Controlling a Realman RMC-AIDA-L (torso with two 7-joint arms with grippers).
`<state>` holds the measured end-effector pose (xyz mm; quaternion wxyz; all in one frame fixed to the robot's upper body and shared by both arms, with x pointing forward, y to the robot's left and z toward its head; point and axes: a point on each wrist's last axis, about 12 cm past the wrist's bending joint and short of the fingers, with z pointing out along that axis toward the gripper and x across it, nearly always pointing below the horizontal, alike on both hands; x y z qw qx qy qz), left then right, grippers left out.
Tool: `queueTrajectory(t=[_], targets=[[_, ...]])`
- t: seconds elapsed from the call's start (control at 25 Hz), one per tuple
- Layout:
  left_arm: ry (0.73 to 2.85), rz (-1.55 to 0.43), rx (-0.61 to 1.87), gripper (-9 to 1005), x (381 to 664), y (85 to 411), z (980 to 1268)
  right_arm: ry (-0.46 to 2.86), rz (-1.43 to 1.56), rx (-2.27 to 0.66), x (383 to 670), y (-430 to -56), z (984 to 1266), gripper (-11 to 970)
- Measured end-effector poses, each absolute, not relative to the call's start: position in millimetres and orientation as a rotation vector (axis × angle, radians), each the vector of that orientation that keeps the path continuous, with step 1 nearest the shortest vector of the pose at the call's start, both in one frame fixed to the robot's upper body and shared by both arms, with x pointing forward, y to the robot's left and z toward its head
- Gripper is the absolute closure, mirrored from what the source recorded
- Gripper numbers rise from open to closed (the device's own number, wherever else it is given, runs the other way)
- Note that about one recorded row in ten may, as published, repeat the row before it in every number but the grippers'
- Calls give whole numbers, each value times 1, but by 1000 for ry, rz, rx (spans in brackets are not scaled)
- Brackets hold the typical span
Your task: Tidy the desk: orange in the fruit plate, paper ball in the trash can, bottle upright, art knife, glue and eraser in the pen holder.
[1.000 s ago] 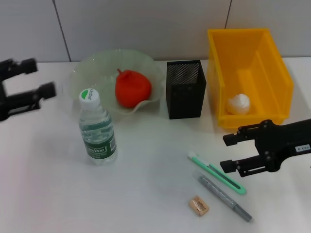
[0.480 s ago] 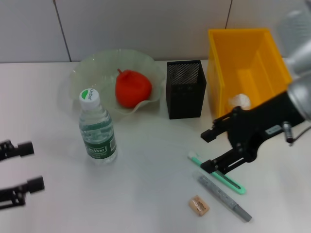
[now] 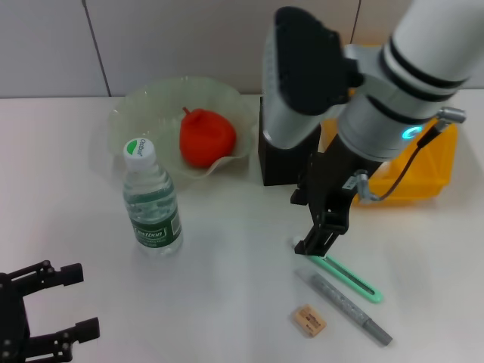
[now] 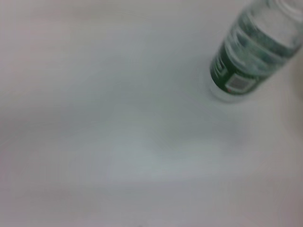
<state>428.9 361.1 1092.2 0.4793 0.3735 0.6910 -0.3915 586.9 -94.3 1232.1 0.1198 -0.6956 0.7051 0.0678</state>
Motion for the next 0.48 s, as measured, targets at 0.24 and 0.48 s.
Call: queueTrajectory(t=[0.24,0.48], targets=[[1690,-963,897,183,427,361,1089,2232,43,-1977,601,-74,1219,204],[1688,-967,899,184,429,357,1088,2464,-13,-1724,616,-66,1197,204]])
